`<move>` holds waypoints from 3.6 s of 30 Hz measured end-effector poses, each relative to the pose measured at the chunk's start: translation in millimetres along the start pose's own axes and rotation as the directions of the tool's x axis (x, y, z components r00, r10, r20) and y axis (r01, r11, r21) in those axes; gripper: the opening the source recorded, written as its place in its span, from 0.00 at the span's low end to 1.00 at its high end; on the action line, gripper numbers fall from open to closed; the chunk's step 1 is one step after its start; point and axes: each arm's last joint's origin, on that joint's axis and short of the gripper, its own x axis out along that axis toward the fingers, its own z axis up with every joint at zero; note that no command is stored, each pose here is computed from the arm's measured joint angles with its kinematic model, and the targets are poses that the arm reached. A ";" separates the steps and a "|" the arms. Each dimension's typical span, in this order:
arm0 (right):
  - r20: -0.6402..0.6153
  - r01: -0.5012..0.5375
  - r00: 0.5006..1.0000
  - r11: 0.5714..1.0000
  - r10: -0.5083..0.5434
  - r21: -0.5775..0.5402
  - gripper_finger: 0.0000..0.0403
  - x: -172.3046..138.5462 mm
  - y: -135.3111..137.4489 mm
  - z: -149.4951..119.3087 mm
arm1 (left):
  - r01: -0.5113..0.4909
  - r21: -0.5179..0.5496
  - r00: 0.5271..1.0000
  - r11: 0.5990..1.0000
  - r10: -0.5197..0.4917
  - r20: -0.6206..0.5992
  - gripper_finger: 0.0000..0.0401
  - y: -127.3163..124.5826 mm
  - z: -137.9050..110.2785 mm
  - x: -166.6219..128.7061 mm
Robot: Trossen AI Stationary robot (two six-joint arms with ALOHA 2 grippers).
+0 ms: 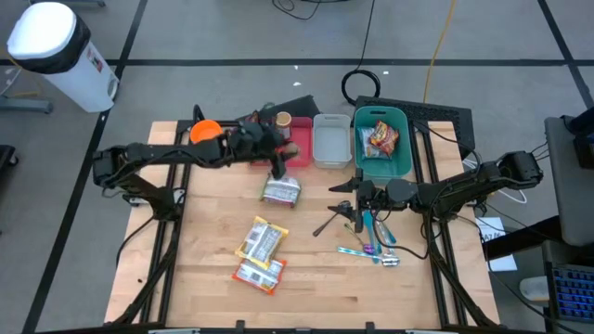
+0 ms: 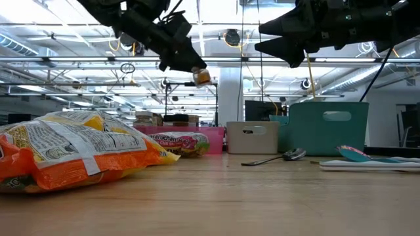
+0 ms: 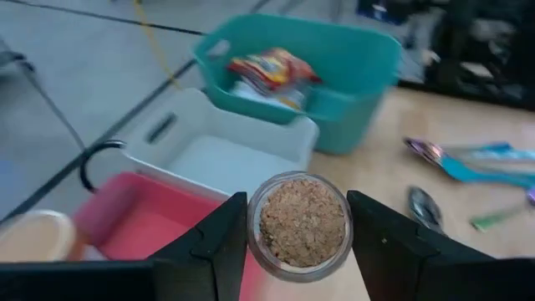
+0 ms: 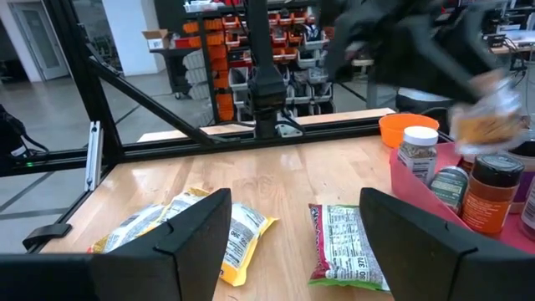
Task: Pick & Place Food Item
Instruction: Put the brown seasoning bottle into the red bin
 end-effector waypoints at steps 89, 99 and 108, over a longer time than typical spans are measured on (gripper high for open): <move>0.001 0.002 1.000 1.000 -0.002 -0.005 0.64 0.0 -0.1 0.1 | -0.269 -0.220 0.939 0.938 0.205 -0.277 0.45 52.2 -44.6 118.7; 0.001 0.000 1.000 1.000 0.000 -0.005 0.64 0.0 0.0 0.0 | -0.304 -0.183 0.924 0.935 0.243 -0.294 0.47 52.0 -50.7 123.2; 0.001 0.000 1.000 1.000 0.000 -0.005 0.64 0.0 0.0 0.1 | -0.359 -0.217 0.914 0.908 0.295 -0.277 0.45 40.4 -45.8 123.9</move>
